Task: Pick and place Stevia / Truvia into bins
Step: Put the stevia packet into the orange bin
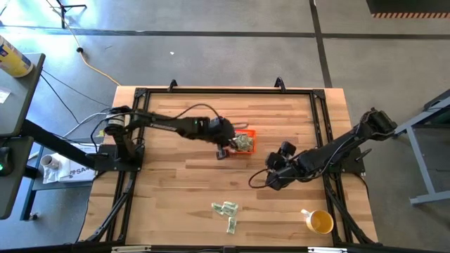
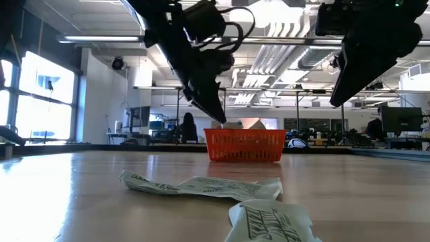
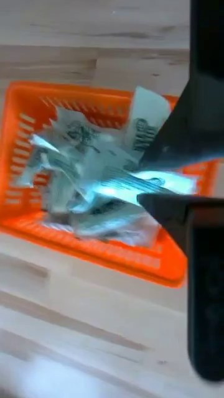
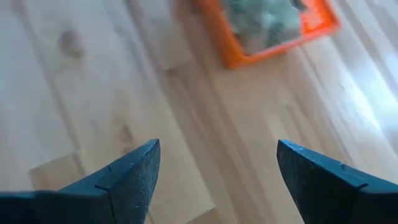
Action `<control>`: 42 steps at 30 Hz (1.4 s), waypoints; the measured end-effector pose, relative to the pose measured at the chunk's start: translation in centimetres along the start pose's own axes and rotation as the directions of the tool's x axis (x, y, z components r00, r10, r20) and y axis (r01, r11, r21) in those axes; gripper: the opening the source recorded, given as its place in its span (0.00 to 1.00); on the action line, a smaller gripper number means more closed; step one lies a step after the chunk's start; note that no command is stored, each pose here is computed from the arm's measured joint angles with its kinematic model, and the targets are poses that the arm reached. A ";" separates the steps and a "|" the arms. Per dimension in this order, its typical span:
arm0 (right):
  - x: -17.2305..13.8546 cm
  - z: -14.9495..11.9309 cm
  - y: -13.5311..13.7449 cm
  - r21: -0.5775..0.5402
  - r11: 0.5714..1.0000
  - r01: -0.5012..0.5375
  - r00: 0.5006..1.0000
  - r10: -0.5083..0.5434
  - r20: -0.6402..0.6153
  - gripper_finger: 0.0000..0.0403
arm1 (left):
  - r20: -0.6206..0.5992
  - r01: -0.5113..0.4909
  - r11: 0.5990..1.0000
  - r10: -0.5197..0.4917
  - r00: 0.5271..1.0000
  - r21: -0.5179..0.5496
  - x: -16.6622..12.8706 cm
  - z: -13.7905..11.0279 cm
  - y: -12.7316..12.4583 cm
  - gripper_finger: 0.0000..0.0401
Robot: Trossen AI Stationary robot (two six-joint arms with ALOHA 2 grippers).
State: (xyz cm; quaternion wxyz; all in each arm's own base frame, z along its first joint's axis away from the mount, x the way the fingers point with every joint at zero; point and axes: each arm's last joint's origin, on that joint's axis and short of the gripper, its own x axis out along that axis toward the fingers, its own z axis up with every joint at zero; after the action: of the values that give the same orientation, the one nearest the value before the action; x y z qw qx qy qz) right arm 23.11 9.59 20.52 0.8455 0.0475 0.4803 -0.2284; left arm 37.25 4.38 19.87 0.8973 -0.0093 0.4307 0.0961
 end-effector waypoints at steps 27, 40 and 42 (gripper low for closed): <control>7.7 4.9 17.8 -0.214 0.916 -0.338 0.931 0.359 0.065 0.77 | -0.068 0.146 0.983 -0.154 0.986 -0.114 -11.9 -12.0 -15.8 0.42; 7.3 5.5 22.7 -0.023 0.986 -0.163 0.987 0.164 0.004 0.60 | -0.038 0.140 0.989 -0.142 0.989 -0.036 -13.2 -13.3 -17.5 0.40; 7.5 5.3 22.8 -0.004 0.985 -0.171 0.985 0.171 -0.020 0.53 | -0.042 0.139 0.990 -0.141 0.989 -0.034 -13.2 -13.4 -17.5 0.39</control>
State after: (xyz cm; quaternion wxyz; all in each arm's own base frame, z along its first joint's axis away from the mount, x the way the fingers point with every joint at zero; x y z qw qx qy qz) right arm 40.37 25.77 13.92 0.8573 0.0886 0.4834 -0.1532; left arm 22.06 -16.28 20.50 0.8919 -0.0556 0.4471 0.0394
